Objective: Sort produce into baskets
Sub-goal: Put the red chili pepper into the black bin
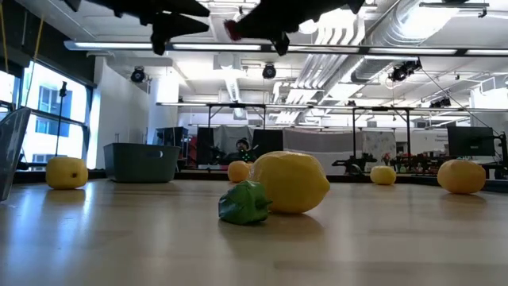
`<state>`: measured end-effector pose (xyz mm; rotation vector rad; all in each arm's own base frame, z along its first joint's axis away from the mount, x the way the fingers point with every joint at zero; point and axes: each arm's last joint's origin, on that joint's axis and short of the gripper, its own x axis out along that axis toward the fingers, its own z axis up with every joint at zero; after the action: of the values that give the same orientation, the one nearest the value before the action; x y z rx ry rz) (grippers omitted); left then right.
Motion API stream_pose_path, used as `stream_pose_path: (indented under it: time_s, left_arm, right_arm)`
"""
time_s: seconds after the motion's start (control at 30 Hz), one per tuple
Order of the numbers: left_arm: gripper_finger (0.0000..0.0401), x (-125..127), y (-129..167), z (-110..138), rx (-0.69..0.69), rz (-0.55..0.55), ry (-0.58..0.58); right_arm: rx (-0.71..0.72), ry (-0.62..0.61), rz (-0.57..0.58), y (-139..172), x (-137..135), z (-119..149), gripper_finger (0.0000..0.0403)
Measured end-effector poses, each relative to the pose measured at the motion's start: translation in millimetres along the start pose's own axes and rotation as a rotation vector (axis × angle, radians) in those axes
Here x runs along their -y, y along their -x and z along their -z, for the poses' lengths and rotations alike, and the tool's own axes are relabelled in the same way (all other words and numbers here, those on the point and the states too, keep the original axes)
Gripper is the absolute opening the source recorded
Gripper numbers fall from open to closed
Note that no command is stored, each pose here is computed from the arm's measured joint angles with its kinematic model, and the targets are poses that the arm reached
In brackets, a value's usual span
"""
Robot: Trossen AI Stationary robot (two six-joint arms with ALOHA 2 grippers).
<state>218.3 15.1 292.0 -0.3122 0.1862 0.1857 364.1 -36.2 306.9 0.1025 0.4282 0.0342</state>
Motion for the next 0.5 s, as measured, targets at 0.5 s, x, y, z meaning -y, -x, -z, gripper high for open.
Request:
stream_pose_path:
  time_s: [0.5]
  left_arm:
    - [0.0121,10,-35,-9,0.003,0.125,-0.020]
  right_arm:
    - [0.037,0.016,-0.014,-2,-14,-3,0.0013]
